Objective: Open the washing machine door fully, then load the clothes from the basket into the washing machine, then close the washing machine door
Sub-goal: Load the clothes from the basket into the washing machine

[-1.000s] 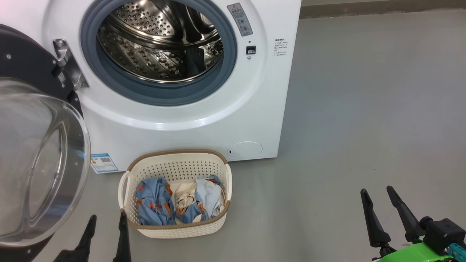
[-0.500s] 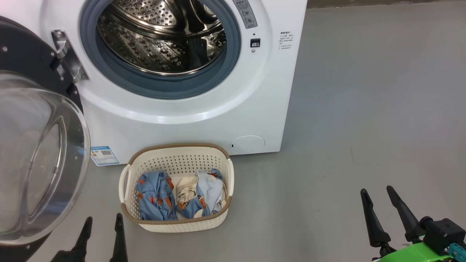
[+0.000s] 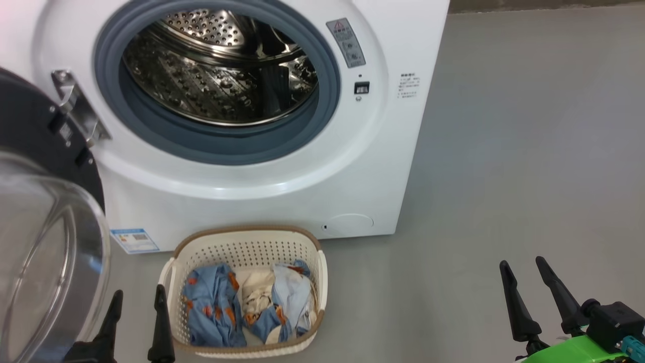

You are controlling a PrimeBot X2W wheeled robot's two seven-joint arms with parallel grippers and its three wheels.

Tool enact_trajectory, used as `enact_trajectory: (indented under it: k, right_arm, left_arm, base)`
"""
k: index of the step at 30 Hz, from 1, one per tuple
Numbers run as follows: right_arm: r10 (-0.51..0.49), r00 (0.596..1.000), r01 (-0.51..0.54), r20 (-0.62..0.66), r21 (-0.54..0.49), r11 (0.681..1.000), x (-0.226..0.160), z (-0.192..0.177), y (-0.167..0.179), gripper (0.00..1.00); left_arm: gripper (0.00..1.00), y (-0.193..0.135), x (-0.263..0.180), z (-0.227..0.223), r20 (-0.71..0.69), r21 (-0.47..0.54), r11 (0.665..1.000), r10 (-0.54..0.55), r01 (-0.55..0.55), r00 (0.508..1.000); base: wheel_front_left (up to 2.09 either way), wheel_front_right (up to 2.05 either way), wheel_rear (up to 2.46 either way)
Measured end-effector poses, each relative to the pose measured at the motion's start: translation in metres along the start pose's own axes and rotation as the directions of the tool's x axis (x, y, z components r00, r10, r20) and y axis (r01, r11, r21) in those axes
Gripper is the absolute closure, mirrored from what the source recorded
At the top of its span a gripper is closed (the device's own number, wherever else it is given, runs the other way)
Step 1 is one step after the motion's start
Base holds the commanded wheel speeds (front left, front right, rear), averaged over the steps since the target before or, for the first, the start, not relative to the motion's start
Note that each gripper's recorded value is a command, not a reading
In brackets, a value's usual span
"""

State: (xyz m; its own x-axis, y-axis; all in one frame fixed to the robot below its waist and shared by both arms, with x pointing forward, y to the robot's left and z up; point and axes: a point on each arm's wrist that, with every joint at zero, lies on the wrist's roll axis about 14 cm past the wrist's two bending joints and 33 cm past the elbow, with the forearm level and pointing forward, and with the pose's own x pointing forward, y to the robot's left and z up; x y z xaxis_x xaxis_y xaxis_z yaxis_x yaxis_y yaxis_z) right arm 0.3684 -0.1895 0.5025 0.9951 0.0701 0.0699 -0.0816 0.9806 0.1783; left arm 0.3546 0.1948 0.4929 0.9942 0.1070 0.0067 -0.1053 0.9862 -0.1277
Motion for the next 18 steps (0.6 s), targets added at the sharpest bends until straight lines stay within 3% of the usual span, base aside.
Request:
enact_trajectory:
  k: [8, 18]
  right_arm:
    - [-0.003, 1.000, 0.003, -0.014, 0.002, 1.000, 0.002, -0.005, -0.001, 0.00]
    - [-0.015, 0.999, 0.015, -0.032, 0.004, 1.000, 0.002, -0.011, -0.005, 0.00]
  left_arm:
    - [0.00, 0.002, 0.002, -0.003, -0.002, 0.000, 1.000, 0.013, -0.013, 1.000]
    - [0.00, -0.006, 0.007, -0.010, -0.018, -0.006, 1.000, -0.014, 0.014, 1.000]
  base:
    - [1.17, -1.17, 0.00]
    - [0.15, -0.15, 0.00]
